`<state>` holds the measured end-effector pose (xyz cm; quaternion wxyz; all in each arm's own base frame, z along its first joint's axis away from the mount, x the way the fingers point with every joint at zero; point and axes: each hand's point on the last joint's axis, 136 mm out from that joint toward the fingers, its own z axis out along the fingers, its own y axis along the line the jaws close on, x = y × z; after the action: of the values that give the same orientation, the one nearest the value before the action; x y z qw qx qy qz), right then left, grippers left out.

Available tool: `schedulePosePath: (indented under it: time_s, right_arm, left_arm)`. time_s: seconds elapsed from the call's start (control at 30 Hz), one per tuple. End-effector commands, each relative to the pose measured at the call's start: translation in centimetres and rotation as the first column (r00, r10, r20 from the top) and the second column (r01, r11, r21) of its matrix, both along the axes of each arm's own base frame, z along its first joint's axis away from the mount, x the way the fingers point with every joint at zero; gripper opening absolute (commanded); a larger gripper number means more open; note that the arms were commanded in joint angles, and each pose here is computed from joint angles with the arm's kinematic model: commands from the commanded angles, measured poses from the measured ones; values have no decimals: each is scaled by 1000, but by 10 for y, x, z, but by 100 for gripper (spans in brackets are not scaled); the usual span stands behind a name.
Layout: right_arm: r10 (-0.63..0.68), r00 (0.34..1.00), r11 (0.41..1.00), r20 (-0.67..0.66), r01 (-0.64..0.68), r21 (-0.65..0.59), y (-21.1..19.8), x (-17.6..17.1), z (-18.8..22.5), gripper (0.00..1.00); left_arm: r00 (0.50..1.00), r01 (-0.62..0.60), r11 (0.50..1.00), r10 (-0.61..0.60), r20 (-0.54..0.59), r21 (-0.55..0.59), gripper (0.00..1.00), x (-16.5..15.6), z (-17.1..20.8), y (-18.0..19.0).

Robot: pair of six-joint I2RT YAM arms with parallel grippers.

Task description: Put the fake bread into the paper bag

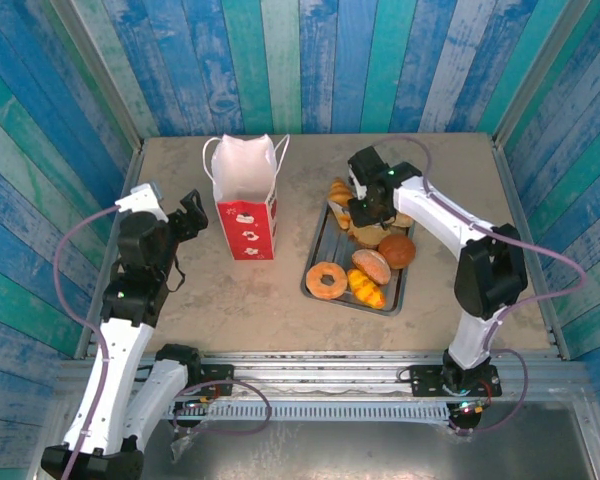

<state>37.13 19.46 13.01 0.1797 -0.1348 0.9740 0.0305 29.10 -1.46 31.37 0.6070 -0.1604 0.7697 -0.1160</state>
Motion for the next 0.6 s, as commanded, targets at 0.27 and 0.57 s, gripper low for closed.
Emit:
schedulePosePath:
  time_s: [0.27, 0.57]
  right_arm:
    - [-62, 972, 989, 228, 29, 146, -2, 2, 70, 34]
    - [-63, 939, 978, 339, -10, 209, -8, -11, 117, 34]
  left_arm:
    - [997, 58, 993, -62, -35, -106, 94, 17, 13, -17]
    - [975, 184, 968, -202, -94, -170, 94, 38, 21, -37]
